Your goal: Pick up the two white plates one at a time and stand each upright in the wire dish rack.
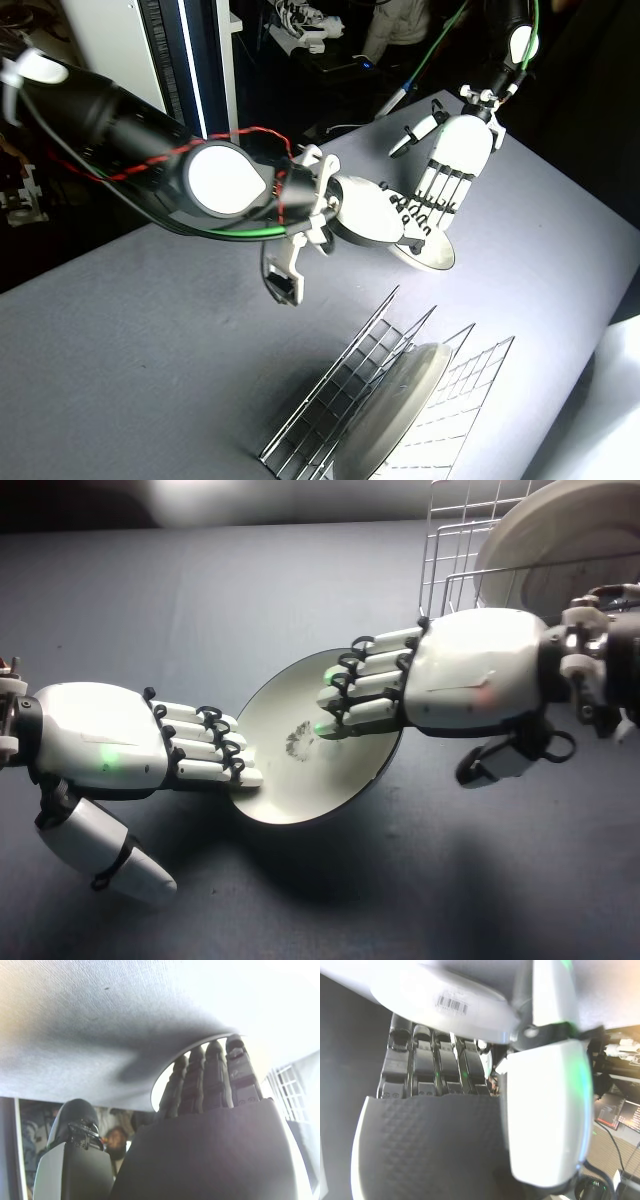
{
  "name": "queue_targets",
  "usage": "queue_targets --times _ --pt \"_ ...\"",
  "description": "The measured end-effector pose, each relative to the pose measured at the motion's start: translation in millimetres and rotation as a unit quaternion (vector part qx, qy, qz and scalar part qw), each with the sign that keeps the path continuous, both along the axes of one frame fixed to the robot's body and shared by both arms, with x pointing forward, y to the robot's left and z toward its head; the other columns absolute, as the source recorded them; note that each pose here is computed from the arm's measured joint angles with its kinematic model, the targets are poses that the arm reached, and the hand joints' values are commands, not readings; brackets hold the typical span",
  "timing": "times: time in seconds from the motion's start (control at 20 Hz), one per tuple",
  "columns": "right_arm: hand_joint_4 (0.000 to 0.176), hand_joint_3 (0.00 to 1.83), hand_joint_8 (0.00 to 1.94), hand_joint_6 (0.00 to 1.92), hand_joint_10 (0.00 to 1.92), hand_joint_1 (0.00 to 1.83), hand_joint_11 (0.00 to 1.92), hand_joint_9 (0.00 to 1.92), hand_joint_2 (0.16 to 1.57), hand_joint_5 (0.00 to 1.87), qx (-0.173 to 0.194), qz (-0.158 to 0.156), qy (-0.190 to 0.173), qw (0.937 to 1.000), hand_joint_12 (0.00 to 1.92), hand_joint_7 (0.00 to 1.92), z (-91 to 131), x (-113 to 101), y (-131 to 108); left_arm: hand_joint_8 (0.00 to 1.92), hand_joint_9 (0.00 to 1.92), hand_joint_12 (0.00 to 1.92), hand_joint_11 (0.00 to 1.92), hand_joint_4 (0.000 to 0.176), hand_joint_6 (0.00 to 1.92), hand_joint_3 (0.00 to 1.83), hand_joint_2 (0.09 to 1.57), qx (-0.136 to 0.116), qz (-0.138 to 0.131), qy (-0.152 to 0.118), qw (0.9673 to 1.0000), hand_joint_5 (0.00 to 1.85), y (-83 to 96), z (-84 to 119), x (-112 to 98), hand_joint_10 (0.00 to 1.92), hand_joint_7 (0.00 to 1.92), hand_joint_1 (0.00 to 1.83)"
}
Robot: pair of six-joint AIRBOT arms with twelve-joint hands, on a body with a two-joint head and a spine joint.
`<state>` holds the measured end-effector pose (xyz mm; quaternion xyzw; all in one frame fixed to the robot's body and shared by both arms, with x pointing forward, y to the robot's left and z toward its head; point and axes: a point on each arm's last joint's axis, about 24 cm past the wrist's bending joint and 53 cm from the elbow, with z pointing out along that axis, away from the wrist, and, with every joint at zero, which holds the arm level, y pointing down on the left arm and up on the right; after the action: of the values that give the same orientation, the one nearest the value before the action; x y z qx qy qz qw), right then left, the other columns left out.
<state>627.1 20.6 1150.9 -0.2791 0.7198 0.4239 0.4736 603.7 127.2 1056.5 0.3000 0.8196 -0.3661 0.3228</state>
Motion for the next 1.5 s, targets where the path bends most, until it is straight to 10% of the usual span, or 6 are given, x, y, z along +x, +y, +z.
queue_targets --times 0.55,1.45,1.5 --pt "0.0 0.0 0.02 0.01 0.03 1.37 0.02 0.34 0.96 0.39 0.0 0.014 0.011 0.9998 1.08 0.36 -20 5 30 0.01 0.01 0.0 0.0 0.0 0.02 0.0 1.11 -0.002 -0.001 0.002 1.0 0.09 0.1 0 0 0.01 0.05 0.0" --pt "0.0 0.0 0.02 0.02 0.03 1.38 0.61 0.92 1.05 0.89 0.017 0.026 0.016 0.9994 0.87 0.94 -19 5 44 0.0 0.0 0.0 0.0 0.0 0.0 0.0 1.12 -0.003 -0.001 0.002 1.0 0.05 -0.8 -1 0 0.0 0.01 0.0" --pt "0.0 0.0 0.58 0.85 0.04 1.27 0.71 0.98 1.09 0.93 0.017 0.025 0.015 0.9994 0.77 1.08 -19 7 43 0.0 0.0 0.0 0.0 0.0 0.0 0.0 1.12 -0.002 0.0 0.002 1.0 0.04 -0.8 -1 1 0.0 0.0 0.0"
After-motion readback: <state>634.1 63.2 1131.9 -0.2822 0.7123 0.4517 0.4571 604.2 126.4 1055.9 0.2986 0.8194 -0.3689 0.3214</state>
